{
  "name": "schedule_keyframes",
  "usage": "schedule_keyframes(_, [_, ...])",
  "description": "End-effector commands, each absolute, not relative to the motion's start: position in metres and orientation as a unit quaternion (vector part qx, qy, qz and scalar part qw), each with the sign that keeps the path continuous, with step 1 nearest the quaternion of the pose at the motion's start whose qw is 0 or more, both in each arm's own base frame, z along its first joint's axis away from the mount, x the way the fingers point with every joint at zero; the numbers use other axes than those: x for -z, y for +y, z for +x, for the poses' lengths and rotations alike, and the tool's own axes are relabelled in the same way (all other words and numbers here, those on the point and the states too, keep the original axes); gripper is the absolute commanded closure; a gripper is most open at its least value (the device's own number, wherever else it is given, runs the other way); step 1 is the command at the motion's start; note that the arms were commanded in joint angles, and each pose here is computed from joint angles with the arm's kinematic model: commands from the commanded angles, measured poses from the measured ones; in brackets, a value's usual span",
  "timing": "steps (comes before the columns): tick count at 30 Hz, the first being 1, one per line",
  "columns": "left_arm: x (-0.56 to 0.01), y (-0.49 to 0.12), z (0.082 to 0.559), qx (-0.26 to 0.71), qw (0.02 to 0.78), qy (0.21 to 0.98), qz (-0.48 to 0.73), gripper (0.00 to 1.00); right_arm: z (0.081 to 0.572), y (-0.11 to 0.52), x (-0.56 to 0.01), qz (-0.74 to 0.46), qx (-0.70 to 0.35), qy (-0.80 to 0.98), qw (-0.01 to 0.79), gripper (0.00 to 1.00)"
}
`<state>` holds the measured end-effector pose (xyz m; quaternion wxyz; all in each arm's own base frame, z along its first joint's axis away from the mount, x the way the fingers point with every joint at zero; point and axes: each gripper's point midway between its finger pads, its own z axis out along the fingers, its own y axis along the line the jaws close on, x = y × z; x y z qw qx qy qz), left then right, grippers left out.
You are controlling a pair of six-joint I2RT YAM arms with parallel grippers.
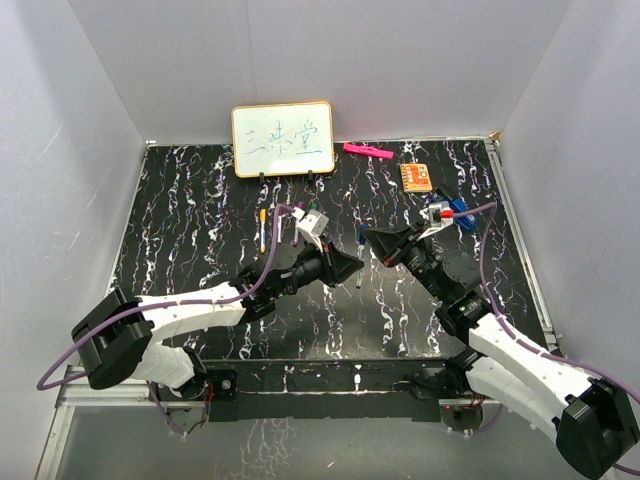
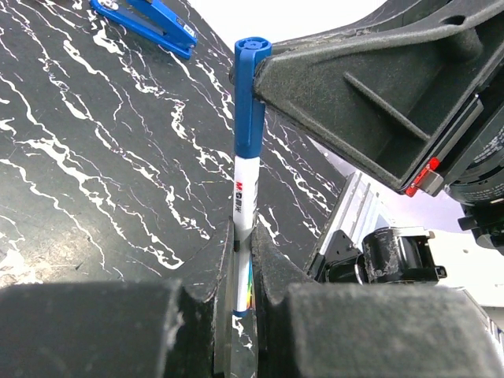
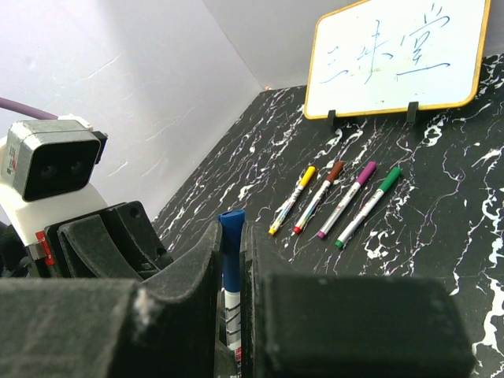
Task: Insert the pens into the pen caps
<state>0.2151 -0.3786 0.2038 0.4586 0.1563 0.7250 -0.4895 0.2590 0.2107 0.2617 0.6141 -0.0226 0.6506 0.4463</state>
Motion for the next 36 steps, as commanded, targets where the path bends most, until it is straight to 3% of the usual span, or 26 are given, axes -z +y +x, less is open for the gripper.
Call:
schedule_keyframes(1, [-0.292, -0.369, 0.239, 0.539, 0.543, 0.636, 0.098, 1.0, 0.245, 0.222, -0.246, -0.057, -0.461, 0.665, 0.585, 1.0])
schedule_keyframes(15, [-0.307, -0.36, 0.261, 0.505, 0.574, 0.635, 0.112, 1.0, 0.243, 0.237, -0.203, -0.101, -0.414, 0.742, 0.517, 1.0])
schedule_keyframes(36, [-0.363, -0.292, 0.285, 0.541, 0.634, 0.552, 0.028, 1.0, 0.211, 0.248, -0.134, -0.141, -0.353, 0.796, 0.471, 1.0])
